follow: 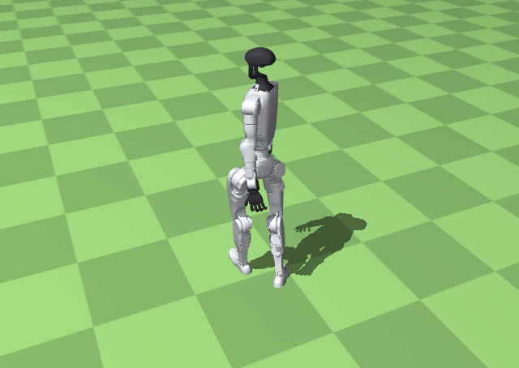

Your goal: In place motions

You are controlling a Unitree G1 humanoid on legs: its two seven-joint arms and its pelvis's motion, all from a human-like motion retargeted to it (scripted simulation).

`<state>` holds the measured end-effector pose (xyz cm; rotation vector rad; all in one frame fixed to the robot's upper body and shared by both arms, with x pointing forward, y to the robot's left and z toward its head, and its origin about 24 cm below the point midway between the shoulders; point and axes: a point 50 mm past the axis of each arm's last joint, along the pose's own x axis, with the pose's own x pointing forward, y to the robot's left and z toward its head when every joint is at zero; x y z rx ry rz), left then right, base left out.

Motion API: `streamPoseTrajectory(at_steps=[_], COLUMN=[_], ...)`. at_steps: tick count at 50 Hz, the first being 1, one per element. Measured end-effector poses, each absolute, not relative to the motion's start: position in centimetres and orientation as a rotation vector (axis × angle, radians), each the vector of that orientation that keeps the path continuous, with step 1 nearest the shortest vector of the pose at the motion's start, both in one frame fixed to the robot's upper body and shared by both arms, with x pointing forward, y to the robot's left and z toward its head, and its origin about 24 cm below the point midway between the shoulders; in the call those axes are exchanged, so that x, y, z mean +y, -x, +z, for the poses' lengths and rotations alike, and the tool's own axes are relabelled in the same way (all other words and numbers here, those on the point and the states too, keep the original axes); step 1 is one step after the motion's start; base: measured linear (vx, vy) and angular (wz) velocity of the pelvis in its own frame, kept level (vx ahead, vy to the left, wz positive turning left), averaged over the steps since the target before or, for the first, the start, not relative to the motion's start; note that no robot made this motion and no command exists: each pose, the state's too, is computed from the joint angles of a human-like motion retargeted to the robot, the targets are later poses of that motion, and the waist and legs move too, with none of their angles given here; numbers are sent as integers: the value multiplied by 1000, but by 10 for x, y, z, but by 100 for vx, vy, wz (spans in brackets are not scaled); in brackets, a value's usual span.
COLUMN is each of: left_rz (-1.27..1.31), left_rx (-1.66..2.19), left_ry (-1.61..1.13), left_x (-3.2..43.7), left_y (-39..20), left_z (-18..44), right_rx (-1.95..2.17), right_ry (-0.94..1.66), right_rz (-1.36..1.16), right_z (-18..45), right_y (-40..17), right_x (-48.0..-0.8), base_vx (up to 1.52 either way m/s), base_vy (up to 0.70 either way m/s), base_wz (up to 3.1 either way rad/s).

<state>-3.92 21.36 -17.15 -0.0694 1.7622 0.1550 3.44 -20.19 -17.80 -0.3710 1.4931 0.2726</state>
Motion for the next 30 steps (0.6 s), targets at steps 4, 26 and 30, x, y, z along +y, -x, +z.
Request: streamPoseTrajectory(at_steps=[4,26,30], left_rz=[110,106,131], left_rx=[1775,1696,1659], left_ry=[36,-13,19], left_x=[216,232,232], left_y=[38,28,17], left_z=[-171,-171,-172], right_rx=[1523,1542,1569], right_ry=[394,461,475], right_rz=[250,317,317], right_z=[-178,-174,-175], right_y=[-31,-50,-44], right_x=[-207,-214,-212], base_vx=[9,-9,-22], base_vy=[-26,-31,-9], base_wz=[-187,-159,-79])
